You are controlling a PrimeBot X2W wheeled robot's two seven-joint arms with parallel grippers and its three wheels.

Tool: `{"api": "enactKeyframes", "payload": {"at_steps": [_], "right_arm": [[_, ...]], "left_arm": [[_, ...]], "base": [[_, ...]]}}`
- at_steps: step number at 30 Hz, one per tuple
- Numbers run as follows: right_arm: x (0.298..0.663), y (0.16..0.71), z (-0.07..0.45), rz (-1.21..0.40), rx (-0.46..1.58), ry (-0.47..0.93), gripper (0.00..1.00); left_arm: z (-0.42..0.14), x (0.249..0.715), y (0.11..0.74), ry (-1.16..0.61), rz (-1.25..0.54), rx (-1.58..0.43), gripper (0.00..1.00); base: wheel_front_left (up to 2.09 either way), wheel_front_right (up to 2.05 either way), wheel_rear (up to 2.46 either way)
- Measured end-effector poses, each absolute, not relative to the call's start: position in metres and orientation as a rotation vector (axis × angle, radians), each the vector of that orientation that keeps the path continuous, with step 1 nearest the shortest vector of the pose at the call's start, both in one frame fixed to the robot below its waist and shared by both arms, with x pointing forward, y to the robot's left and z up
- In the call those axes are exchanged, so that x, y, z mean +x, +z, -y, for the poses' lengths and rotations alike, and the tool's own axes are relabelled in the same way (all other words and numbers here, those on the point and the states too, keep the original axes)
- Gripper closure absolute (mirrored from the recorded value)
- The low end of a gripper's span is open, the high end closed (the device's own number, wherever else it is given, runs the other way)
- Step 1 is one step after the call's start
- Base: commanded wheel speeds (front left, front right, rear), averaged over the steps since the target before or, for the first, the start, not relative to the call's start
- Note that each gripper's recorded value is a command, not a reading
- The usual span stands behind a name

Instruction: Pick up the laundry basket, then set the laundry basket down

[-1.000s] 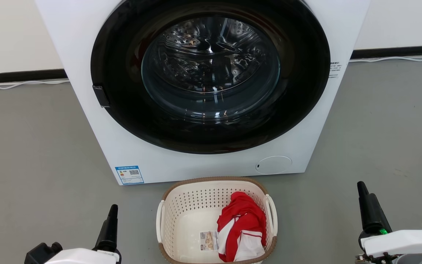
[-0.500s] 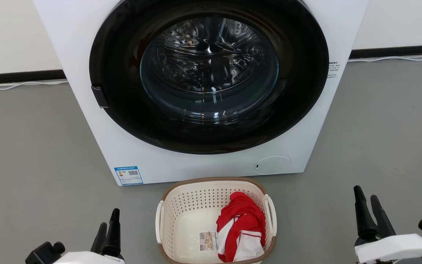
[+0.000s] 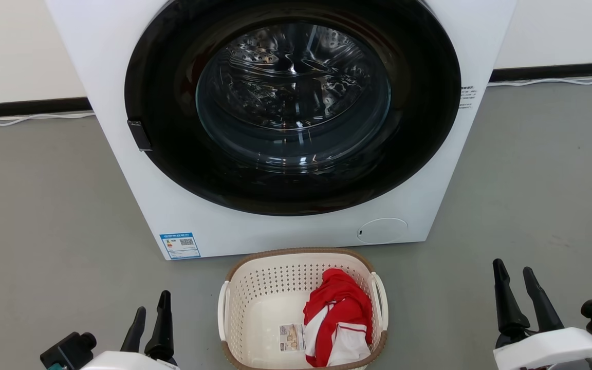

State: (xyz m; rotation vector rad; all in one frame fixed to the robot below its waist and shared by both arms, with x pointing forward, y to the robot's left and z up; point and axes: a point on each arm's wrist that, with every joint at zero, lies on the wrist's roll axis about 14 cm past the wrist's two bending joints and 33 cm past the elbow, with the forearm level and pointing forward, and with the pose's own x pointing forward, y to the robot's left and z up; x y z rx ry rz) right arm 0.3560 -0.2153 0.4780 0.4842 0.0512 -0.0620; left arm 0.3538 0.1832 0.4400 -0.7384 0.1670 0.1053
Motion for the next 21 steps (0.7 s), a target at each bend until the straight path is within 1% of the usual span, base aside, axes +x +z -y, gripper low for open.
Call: {"api": "enactKeyframes", "payload": {"at_steps": [16,21], "right_arm": [[0.3561,0.481,0.2169,-0.035,0.284,-0.038,0.0],[0.3499,0.4763,0.2198,-0.044,0.229,-0.043,0.0]], "left_arm": [[-0.1822,0.3517,0.4471,0.063,-0.133,-0.511,0.0],[-0.1815,0.3525,0.4499,0.05,-0.122,-0.449,0.0]], "base": [[0.0,0.0,0.0],[0.0,0.0,0.0]]}}
